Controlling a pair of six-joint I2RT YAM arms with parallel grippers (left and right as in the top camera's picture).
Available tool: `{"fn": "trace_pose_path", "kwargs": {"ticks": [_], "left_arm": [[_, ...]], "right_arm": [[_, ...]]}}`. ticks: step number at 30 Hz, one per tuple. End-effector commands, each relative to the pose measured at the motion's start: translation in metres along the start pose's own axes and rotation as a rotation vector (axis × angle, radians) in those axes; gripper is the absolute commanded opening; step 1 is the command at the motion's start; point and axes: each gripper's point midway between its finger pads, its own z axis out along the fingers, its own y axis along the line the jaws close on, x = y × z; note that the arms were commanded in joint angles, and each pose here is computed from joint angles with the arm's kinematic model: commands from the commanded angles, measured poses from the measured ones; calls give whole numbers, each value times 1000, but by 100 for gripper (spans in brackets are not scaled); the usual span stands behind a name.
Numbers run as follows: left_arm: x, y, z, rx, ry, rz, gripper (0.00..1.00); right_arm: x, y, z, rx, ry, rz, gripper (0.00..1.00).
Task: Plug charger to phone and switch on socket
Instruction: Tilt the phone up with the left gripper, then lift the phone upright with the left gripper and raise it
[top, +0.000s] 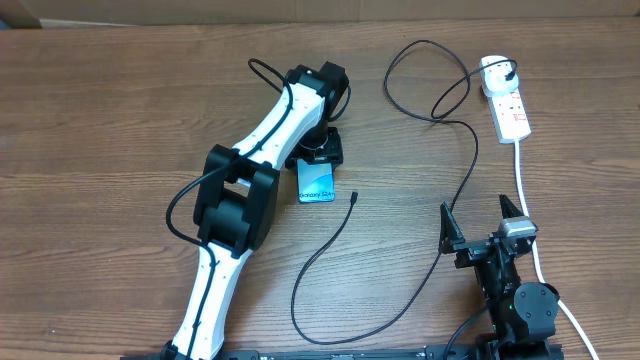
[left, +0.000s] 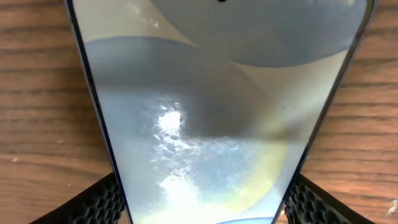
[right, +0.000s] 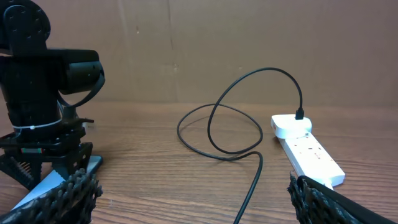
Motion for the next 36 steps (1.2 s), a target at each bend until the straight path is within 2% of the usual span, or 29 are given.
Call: {"fn": "trace_pose_path", "kwargs": {"ticks": [1,10,12,22,27,32,36], "left_arm": [[-14,-2,-18,47,-18,-20,71],[-21,-17,-76,218,-34,-21,71],[-20,-30,-93,351,-5,8,71],[-16,-43,-128,676,131,-30,69],[-12,-52,-164,934,241,-42,70],[-11,-51,-202,1169,333,-48,70],[-15,-43,-226,1304,374,-56,70]], "right_arm": [[2,-1,0,5,-4,-4,100],[2,-1,0,5,-4,-5,100],[2,-1,0,5,-4,-5,100],[2,-1,0,5,-4,-5,100],[2,-1,0,5,-4,-5,100],[2,-1,0,5,-4,-5,100],[2,-1,0,5,-4,-5,100]]}}
